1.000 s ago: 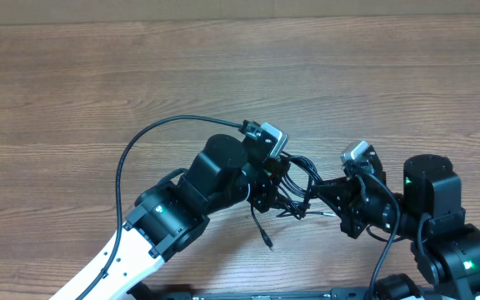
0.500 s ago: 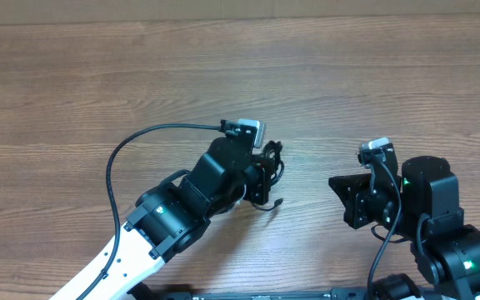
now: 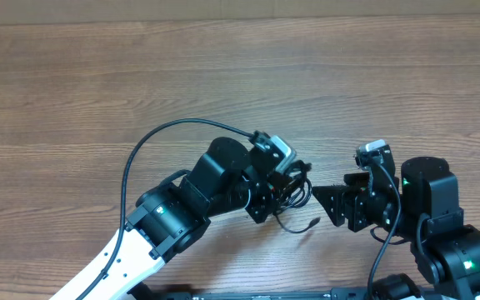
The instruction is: Untangle cables
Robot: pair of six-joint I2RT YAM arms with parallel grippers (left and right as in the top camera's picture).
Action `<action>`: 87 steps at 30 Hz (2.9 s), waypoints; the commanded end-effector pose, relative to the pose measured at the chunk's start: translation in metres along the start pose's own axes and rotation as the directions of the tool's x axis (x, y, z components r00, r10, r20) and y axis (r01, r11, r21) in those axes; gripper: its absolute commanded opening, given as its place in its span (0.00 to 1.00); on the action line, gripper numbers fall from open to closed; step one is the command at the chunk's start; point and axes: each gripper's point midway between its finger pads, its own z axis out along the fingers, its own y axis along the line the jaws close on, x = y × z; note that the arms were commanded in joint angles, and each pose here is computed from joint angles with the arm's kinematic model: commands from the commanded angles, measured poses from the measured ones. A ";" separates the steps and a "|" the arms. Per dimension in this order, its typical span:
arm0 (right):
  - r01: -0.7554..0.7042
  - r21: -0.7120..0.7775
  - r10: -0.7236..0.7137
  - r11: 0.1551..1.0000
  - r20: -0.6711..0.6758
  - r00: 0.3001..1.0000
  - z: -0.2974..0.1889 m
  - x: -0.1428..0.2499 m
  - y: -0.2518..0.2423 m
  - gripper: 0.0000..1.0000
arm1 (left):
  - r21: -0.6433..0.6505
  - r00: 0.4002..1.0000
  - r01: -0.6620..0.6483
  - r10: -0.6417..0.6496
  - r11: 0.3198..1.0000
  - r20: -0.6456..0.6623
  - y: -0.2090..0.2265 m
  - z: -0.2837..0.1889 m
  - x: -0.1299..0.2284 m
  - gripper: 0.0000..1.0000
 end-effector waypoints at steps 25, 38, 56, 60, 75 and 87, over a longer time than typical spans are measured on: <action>0.367 -0.194 -0.365 0.910 0.052 0.930 -0.010 0.003 0.037 0.04 | 0.151 0.967 -0.250 0.240 0.957 0.081 -0.031 -0.010 -0.015 0.04; 0.091 -0.209 -0.065 0.974 0.127 0.990 -0.013 -0.032 0.042 0.04 | 0.031 0.997 0.040 -0.042 0.999 0.061 -0.007 -0.007 -0.019 0.68; 0.119 -0.354 -0.055 0.928 0.187 0.981 -0.024 -0.047 0.070 0.04 | -0.044 0.983 0.168 -0.164 0.985 0.087 0.007 -0.008 -0.022 0.87; 0.108 -0.301 -0.049 0.947 0.195 0.980 -0.021 -0.049 0.061 0.04 | -0.007 0.983 0.160 -0.159 0.987 0.091 -0.001 -0.013 -0.023 0.88; 0.158 -0.378 -0.062 0.912 0.252 0.966 -0.030 -0.062 0.078 0.04 | -0.120 0.894 0.416 -0.382 0.901 0.235 0.023 -0.058 -0.029 0.89; 0.249 -0.535 -0.099 0.807 0.293 0.951 -0.050 -0.065 0.110 0.04 | -0.048 0.831 0.510 -0.478 0.859 0.285 0.023 -0.060 -0.044 0.80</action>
